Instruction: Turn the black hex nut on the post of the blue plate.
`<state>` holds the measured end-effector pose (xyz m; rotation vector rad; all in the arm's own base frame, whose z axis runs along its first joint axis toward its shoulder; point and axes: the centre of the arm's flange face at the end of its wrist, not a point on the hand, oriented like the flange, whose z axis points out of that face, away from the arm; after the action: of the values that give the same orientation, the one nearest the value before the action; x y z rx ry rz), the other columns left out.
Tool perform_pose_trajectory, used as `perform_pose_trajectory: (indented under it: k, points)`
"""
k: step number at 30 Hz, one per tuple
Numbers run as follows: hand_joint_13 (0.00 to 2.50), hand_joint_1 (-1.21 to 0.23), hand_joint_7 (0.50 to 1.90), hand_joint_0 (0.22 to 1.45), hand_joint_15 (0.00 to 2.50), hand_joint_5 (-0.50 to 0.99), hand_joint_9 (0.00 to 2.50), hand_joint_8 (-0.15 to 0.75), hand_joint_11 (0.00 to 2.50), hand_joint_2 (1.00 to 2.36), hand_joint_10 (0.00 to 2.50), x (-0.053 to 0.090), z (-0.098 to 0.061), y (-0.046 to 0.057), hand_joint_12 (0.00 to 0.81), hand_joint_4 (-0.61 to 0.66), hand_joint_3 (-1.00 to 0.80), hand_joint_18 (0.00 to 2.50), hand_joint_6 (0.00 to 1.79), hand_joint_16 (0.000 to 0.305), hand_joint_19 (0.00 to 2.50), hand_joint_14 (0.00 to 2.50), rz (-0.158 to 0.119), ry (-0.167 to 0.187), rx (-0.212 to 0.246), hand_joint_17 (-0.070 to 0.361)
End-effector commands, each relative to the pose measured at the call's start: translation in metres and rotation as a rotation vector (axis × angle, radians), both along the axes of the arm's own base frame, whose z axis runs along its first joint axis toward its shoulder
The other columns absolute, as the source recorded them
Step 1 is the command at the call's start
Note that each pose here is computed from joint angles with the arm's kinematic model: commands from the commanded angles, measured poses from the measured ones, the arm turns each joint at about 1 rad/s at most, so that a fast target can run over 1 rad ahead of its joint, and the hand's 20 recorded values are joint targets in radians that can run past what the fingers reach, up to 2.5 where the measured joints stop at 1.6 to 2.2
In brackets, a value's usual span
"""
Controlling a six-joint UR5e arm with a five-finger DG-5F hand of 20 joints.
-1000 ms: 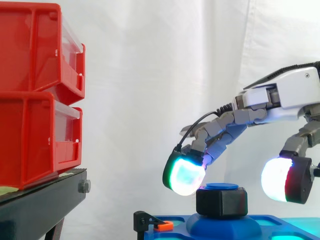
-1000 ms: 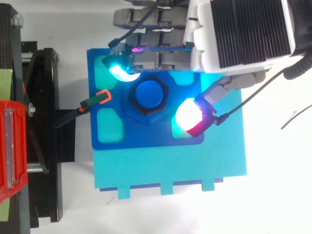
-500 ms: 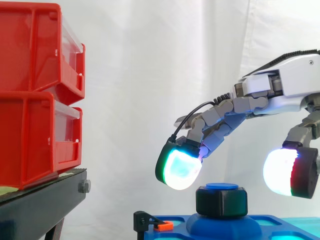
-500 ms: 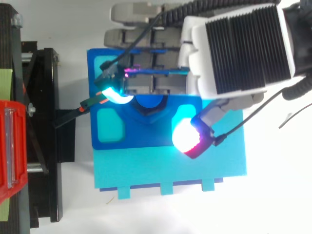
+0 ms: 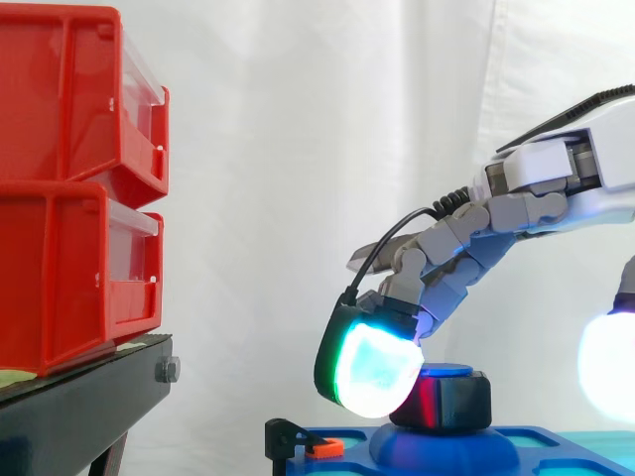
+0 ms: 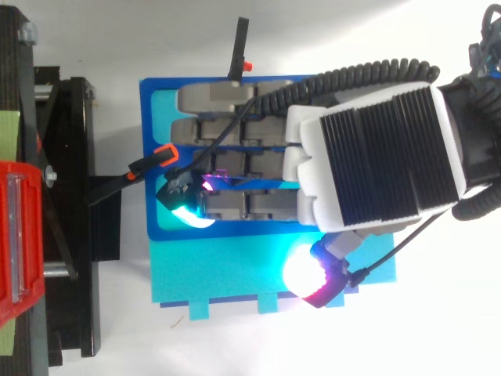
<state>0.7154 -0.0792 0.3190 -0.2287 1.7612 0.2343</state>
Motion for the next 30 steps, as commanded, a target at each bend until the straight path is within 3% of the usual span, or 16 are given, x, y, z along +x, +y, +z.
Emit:
perform_pose_trajectory:
  k: [1,7,30]
  points:
    - [0.31,-0.47,0.75,0.45,0.0,-0.16,0.57,0.286,0.0,1.0,0.0,0.0,-0.001,0.005,0.353,0.25,-0.5,0.1,0.5,0.045,0.08,0.0,0.006,0.008,-0.002,0.101]
    - [0.31,-0.47,0.75,0.45,0.0,-0.16,0.57,0.285,0.0,1.0,0.0,-0.002,-0.002,0.005,0.353,0.25,-0.5,0.1,0.5,0.045,0.08,0.0,0.01,0.017,-0.021,0.1]
    - [0.32,-0.47,0.75,0.46,0.0,-0.16,0.57,0.285,0.0,1.0,0.0,-0.002,0.0,-0.013,0.353,0.25,-0.5,0.11,0.5,0.045,0.09,0.0,-0.004,-0.012,-0.051,0.101]
